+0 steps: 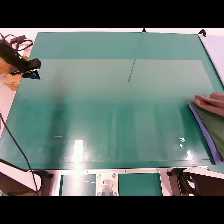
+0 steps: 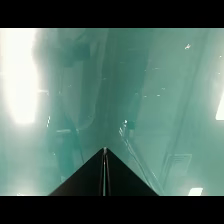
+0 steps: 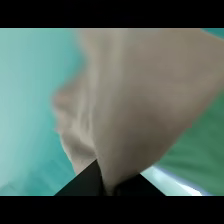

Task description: Fold the shirts.

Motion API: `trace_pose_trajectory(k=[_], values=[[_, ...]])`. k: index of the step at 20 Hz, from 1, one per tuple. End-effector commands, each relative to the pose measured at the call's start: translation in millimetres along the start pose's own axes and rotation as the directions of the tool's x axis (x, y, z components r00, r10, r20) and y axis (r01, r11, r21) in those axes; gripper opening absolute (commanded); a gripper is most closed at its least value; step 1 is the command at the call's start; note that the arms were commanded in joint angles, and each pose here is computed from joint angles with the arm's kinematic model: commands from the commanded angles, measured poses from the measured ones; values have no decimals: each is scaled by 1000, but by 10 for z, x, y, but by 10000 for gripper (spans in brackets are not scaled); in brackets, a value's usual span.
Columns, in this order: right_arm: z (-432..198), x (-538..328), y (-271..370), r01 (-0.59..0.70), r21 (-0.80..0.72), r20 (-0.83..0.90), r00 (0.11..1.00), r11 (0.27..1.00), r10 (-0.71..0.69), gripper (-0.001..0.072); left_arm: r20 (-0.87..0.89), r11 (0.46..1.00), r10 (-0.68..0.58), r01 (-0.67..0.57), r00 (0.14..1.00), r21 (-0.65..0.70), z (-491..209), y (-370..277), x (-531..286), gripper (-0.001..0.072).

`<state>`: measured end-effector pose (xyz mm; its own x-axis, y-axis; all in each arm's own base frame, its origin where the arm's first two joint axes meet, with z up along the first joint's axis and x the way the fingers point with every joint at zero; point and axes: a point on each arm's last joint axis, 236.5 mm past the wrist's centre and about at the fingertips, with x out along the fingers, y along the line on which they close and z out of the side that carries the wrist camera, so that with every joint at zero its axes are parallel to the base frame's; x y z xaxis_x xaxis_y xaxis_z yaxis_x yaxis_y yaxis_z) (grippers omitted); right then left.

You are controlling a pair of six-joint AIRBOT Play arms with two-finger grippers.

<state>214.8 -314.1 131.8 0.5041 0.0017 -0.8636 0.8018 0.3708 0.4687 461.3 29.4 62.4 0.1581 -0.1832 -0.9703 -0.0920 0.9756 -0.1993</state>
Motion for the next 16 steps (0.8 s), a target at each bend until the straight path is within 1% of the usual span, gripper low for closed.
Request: trace_pose_trajectory(k=[1, 3, 5, 6, 7, 8, 10, 11, 12, 13, 14, 16], values=[[-398, 204, -574, 183, 88, -156, 973, 979, -168, 13, -1, 1000, -9, 9, 1000, 9, -1, -23, 4, 28], [-669, 374, -948, 302, 130, -256, 930, 944, -263, 13, -1, 1000, -9, 9, 1000, 9, -1, -24, 4, 28], [-854, 420, -1343, 436, 114, -316, 868, 893, -384, 27, -1, 1000, -9, 9, 1000, 9, -1, -24, 4, 28], [-907, 436, -1460, 473, 104, -337, 844, 875, -417, 237, -1, 1000, -9, 9, 1000, 9, 0, -24, 4, 28], [-934, 466, -1486, 478, 103, -353, 838, 873, -417, 541, 2, 1000, -11, 11, 1000, 10, 6, -29, 4, 28], [-938, 497, -1463, 468, 104, -362, 840, 877, -405, 611, 3, 1000, -14, 14, 1000, 10, 10, -37, 4, 28], [-839, 584, -1223, 414, 134, -330, 875, 900, -353, 611, 4, 999, -40, 40, 999, 22, 11, -97, 2, 28], [-721, 655, -951, 339, 122, -289, 911, 933, -294, 604, 4, 997, -69, 69, 998, 39, 11, -166, -2, 28], [-581, 712, -620, 245, 96, -237, 947, 965, -217, 456, 4, 994, -104, 104, 995, 45, 11, -249, -9, 27], [-470, 754, -209, 128, 30, -193, 974, 991, -120, 150, 1, 989, -143, 143, 990, 49, 4, -343, -22, 27], [-416, 791, 256, 14, -34, -165, 986, 999, -20, 80, -1, 985, -162, 162, 987, 58, -1, -420, -22, 27], [-490, 869, 1014, -119, -165, -138, 986, 979, 97, 58, -38, 984, -147, 150, 988, 99, -86, -578, 19, 26]])
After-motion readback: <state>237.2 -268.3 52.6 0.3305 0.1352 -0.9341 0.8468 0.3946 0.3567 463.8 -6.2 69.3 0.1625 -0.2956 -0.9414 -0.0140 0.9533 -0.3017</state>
